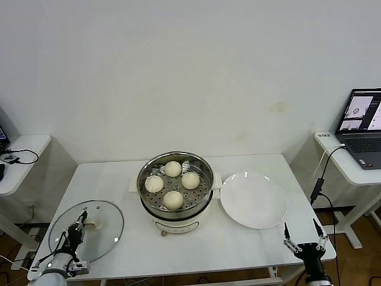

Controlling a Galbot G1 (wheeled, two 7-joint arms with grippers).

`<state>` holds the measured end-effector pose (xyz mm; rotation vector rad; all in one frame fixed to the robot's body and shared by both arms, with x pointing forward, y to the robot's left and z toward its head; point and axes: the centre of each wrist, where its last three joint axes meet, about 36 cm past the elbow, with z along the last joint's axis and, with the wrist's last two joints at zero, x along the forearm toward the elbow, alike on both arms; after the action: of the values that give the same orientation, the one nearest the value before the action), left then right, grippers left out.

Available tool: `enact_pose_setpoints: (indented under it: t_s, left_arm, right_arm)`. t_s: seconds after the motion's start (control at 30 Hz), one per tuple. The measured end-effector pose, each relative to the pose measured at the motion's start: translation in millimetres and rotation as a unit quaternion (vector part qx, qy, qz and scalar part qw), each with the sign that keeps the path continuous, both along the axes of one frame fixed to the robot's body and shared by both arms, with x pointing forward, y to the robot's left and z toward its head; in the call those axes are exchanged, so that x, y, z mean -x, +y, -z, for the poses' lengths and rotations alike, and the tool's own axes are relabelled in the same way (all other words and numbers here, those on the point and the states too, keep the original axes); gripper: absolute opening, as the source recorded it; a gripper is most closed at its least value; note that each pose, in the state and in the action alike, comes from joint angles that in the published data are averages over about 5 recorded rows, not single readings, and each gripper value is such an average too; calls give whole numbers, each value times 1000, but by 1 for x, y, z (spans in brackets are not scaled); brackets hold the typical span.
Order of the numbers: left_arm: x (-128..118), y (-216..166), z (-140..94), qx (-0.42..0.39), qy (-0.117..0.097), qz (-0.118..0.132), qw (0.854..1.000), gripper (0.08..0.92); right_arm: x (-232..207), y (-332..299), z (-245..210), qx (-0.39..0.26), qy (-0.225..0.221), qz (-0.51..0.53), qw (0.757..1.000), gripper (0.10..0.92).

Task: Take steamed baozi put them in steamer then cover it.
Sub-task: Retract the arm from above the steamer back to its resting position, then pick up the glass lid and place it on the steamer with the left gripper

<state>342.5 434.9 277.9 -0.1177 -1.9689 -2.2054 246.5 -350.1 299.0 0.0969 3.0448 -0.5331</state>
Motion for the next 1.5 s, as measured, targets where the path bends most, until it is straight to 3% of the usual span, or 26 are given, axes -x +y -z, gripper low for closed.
enact_pose_setpoints:
  t_s: [0.13, 0.33, 0.6, 0.9, 1.1, 1.5]
  left_arm:
    - [2, 2, -8, 0, -12, -4, 1000, 139]
    - [-1, 7, -35, 1, -38, -22, 999, 139]
    - [-10, -1, -93, 14, -86, -42, 995, 139]
    - [-28, -31, -158, 27, -127, -30, 991, 139]
    - [-40, -63, -180, 45, -130, -1, 991, 139]
    - [-68, -155, -179, 83, -103, 67, 989, 139]
  right_arm:
    - [0, 1, 0, 1, -1, -3, 1000, 823]
    - [-3, 3, 2, 4, -3, -8, 1000, 823]
    - [-8, 9, 6, 0, -3, -13, 1000, 823]
    - [-10, 12, 8, 1, -3, -12, 1000, 823]
    - [-11, 15, 11, 3, -4, -9, 1000, 823]
    - [-15, 31, 23, 5, 0, -9, 1000, 823]
